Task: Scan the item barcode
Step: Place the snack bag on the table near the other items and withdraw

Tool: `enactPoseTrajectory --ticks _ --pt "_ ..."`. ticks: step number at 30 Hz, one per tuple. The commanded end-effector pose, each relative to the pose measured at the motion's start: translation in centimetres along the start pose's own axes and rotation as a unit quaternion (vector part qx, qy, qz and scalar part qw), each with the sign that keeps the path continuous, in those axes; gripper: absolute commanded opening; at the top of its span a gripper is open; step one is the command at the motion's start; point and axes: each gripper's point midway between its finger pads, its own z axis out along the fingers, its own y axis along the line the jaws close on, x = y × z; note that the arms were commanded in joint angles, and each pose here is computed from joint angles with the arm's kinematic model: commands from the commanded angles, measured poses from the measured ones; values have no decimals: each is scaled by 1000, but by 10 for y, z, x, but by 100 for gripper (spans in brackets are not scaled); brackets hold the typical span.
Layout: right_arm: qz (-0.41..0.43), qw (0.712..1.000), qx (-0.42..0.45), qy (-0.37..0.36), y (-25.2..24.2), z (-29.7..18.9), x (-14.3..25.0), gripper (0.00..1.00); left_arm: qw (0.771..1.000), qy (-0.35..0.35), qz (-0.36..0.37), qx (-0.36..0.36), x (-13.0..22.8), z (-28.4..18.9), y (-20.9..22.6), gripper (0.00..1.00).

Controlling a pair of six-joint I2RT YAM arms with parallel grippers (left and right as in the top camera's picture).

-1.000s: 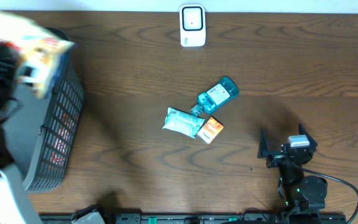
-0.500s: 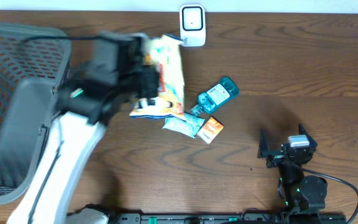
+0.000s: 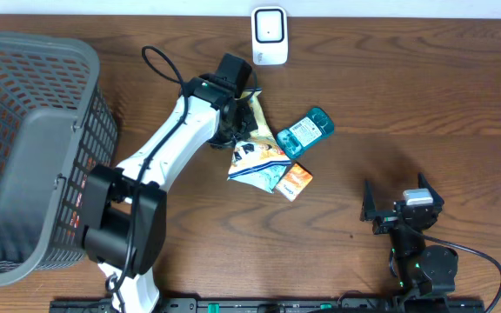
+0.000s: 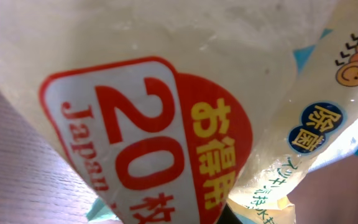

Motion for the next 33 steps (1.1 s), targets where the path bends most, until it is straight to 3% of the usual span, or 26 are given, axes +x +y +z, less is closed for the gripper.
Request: enactPoseTrajectory --ticks 1,2,4,10,15,17,20,22,28,33 --pt "8 1000 1 0 -1 0 0 99 999 -5 -52 2 -2 -3 -2 8" --pt "8 1000 1 0 -1 0 0 99 999 -4 -52 4 -1 -4 -2 22" --pt "8 1000 2 0 -1 0 0 99 999 -9 -50 10 -2 -12 -4 76" --pt "8 1000 1 0 -1 0 0 99 996 -62 -6 64 -7 -72 -21 84" --pt "8 1000 1 0 -1 0 0 99 977 -174 52 116 -13 -161 -26 93" --pt "8 1000 1 0 -1 0 0 99 954 -248 106 133 -17 -209 -27 100" --pt "8 1000 1 0 -1 0 0 99 917 -324 180 150 -16 -259 -30 98" --pt "8 1000 1 0 -1 0 0 99 877 -394 227 153 -17 -303 -29 98" --pt "8 1000 1 0 -1 0 0 99 816 -550 153 84 -46 -410 34 98" --pt "8 1000 1 0 -1 0 0 99 806 -588 63 32 -66 -447 95 98"
